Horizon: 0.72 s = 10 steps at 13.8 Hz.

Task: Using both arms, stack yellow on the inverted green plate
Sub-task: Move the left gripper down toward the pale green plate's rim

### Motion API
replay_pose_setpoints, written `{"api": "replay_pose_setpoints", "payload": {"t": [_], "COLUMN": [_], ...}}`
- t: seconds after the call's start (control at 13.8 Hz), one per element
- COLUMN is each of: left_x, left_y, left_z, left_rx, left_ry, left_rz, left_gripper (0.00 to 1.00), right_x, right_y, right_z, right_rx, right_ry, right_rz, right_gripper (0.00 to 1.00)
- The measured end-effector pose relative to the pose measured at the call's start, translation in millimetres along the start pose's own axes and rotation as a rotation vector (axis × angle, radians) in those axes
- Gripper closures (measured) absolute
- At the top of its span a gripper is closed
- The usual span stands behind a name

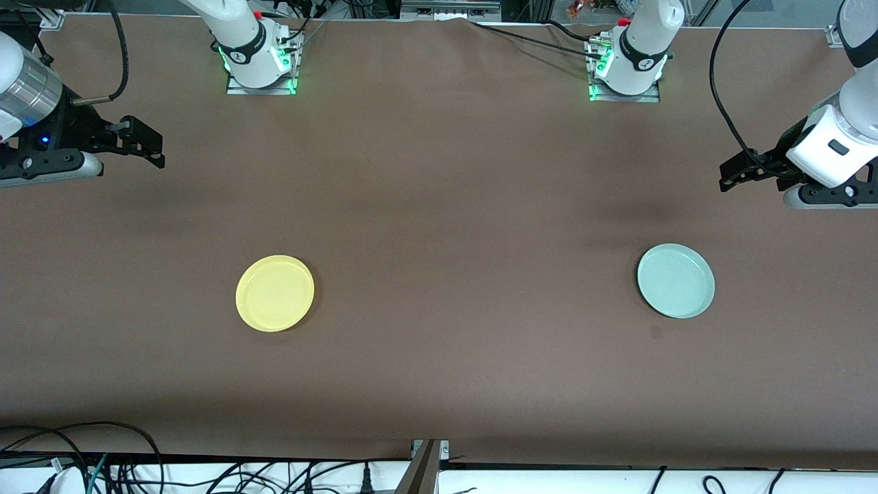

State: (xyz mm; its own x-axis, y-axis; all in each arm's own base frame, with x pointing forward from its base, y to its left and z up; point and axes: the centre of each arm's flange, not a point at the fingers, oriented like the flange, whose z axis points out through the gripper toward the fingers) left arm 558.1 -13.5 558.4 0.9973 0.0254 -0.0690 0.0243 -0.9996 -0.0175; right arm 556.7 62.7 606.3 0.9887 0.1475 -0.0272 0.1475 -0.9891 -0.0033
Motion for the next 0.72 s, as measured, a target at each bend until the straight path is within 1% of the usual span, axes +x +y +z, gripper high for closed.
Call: {"api": "replay_pose_setpoints", "payload": {"t": [0.14, 0.36, 0.58, 0.72], "left_x": [5, 16, 32, 46], "left_y": [-1, -15, -46, -65], "left_z": [3, 13, 55, 95], "left_rx": [0.000, -0.002, -0.017, -0.004], "left_ry": [-0.006, -0.025, -0.101, -0.164], "left_rz": [0.035, 0.126, 0.270, 0.357], "left_gripper": [0.00, 0.00, 0.00, 0.00], "right_x": [2, 7, 9, 9], "right_y": [0, 0, 0, 1], "right_z": [4, 13, 16, 16], "right_rx": [0.000, -0.001, -0.002, -0.002], "right_ry": [-0.007, -0.019, -0.020, -0.020], "right_rz": [0.000, 0.000, 0.000, 0.001], "right_gripper": [0.00, 0.00, 0.00, 0.00]}}
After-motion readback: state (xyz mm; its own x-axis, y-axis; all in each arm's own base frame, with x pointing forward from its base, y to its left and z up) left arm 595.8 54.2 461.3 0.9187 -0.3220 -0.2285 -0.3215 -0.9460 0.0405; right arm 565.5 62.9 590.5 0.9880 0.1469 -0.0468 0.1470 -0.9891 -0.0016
